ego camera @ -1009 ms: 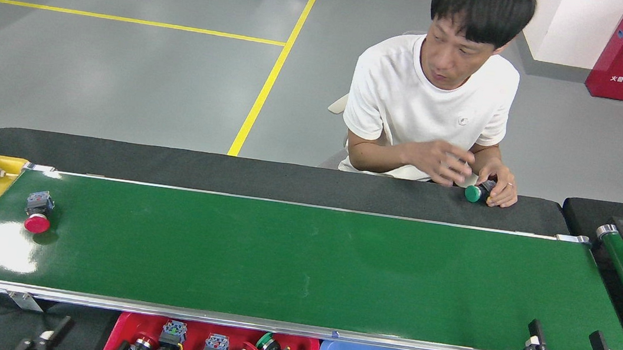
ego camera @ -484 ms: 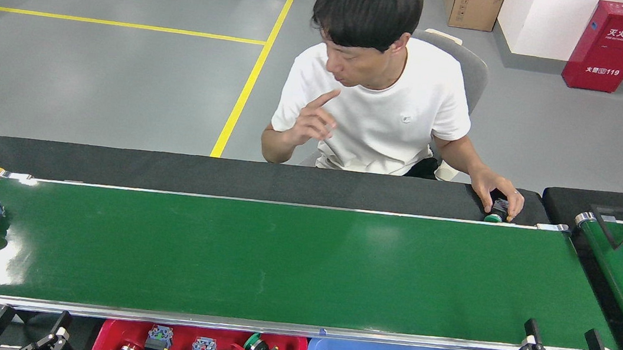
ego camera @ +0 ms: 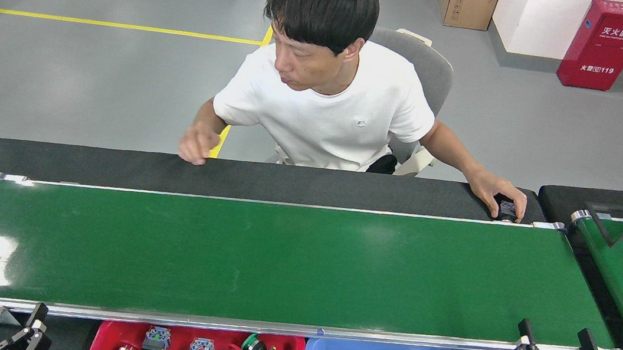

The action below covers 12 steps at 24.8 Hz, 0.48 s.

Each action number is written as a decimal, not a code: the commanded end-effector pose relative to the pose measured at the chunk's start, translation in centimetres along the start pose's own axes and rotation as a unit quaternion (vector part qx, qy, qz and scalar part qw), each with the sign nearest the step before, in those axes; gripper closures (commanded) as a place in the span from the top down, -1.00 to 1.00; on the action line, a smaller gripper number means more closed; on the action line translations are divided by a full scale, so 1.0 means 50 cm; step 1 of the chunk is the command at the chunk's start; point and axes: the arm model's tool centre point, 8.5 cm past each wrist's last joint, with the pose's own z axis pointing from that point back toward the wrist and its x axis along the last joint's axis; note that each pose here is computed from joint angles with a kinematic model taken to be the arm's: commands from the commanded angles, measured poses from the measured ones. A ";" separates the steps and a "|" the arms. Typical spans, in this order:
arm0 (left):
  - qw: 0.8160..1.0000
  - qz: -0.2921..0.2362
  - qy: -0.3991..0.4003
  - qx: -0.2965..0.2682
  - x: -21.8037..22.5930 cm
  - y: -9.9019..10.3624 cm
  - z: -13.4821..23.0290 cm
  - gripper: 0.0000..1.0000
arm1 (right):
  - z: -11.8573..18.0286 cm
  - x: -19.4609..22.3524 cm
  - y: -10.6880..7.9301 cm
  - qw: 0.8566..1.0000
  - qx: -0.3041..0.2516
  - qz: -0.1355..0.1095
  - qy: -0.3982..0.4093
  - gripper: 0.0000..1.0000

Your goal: Pick switch part from conveyor to tray

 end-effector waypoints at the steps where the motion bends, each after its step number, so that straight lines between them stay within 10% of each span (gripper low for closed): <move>1: 1.000 -0.007 0.003 0.019 -0.010 0.023 -0.006 1.00 | -0.005 0.006 -0.011 1.000 -0.008 0.001 -0.011 1.00; 12: 0.999 0.000 -0.002 0.041 0.094 0.038 -0.008 1.00 | 0.002 0.013 -0.006 1.000 -0.004 0.000 -0.027 1.00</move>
